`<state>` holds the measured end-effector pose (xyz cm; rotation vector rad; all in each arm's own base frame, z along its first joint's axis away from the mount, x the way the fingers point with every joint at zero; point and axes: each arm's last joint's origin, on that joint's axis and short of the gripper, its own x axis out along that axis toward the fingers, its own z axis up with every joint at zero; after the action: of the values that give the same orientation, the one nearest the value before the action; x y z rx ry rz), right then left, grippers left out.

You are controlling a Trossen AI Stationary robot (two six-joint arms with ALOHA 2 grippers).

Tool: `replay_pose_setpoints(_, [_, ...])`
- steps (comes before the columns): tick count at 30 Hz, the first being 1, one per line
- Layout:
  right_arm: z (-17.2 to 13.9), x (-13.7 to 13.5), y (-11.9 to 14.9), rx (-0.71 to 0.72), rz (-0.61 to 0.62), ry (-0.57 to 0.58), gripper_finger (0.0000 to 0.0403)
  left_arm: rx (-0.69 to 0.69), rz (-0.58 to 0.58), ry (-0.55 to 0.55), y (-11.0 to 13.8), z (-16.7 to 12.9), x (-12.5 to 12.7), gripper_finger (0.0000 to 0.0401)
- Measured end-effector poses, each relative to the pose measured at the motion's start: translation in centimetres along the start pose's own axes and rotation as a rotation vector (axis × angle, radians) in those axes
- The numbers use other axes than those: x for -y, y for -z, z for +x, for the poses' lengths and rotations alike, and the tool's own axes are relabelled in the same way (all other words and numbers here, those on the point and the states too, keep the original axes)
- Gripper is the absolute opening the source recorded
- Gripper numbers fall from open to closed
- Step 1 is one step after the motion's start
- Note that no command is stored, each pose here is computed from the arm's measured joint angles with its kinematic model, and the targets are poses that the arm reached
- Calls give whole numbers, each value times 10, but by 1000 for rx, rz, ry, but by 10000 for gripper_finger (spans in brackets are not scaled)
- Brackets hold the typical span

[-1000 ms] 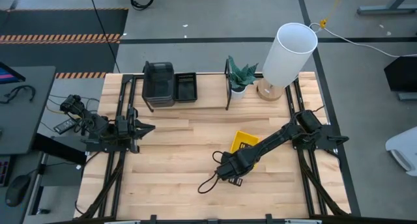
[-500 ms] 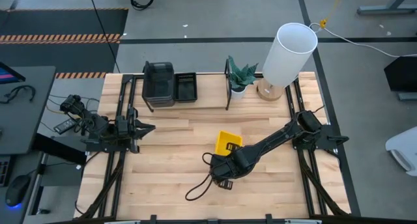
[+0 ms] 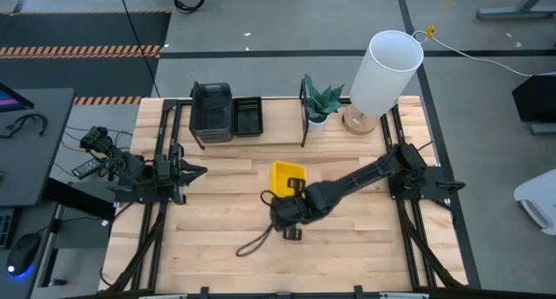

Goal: Stack baskets on shelf by color
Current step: Put the stacked yellow baskets on the shelf

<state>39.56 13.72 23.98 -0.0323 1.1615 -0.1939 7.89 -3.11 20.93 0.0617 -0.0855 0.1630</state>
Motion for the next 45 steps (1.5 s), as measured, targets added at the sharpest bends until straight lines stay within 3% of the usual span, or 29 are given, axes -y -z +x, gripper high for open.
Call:
replay_pose_setpoints(9, [17, 56, -27, 52, -82, 39, 14, 0, 0, 0, 0, 0, 0, 26])
replay_pose_setpoints(15, [26, 98, -35, 45, -84, 167, 14, 0, 0, -1, 0, 0, 0, 25])
replay_pose_setpoints(19, [31, 124, -40, 35, -112, 186, 14, 0, 0, 0, 0, 0, 0, 32])
replay_pose_setpoints(28, [41, 188, -41, -12, -55, 275, 15, 0, 0, 0, 0, 0, 0, 29])
replay_pose_setpoints(37, [54, 243, -32, -23, 40, 160, 20, 0, 0, 0, 0, 0, 0, 29])
replay_pose_setpoints(45, [81, 246, -9, -77, 6, 141, 32, 0, 0, 0, 0, 0, 0, 34])
